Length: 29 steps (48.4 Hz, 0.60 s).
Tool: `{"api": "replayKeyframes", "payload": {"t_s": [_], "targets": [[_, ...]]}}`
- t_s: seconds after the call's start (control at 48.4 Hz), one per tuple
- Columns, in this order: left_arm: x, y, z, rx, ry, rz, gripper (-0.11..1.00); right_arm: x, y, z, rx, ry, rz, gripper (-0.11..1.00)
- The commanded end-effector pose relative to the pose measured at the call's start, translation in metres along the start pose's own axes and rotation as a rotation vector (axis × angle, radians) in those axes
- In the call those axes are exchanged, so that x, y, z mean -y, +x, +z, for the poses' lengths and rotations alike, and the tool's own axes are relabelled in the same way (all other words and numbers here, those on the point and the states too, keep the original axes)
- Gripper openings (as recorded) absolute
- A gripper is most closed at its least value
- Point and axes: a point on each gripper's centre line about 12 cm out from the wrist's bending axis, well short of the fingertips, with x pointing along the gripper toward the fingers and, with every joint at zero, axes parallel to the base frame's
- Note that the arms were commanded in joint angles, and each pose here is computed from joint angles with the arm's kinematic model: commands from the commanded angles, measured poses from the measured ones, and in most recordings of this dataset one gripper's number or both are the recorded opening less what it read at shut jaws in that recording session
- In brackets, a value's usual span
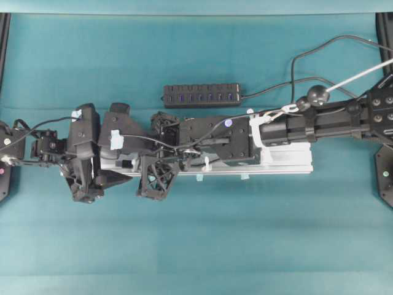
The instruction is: Pass the USB cable through three rings with both arms.
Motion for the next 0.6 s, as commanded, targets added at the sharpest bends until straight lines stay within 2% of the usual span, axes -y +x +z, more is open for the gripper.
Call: {"api": "replayKeyframes", "payload": {"t_s": [0.0,0.083,0.165,0.227,0.331,0.372,0.578], "targets": [[0.0012,0.0011,0.01,0.03,0.002,-0.004,0.8,-0.0019,-0.0061,0.0057,0.024,0.003,0.006,-0.07],[0.0007,0.001,0.0094,0.029,0.003,-0.003,0.77,-0.0019,-0.0061,0.0057,0.024,0.003,0.006,-0.07],[0.0006,0.0009,0.0086,0.026,0.001,-0.002,0.69,-0.002,-0.0061,0.0057,0.024,0.004,0.007,-0.07],[0.0005,0.0009,0.0085,0.025,0.003,-0.002,0.57,-0.0019,-0.0061,0.0057,0.024,0.003,0.006,-0.07],[0.0001,0.0003,0.006,0.017,0.006,-0.001,0.29,-0.0027,-0.0061,0.0056,0.024,0.001,0.007,-0.07],[0.0001,-0.0005,0.0055,0.018,0.007,-0.001,0.22,-0.0027,-0.0061,0.0056,0.024,0.001,0.007,-0.07],[-0.0002,-0.002,0.0013,0.009,0.033,-0.001,0.22,-0.0037,-0.0065,0.0066,0.034,0.003,0.009,-0.07]]}}
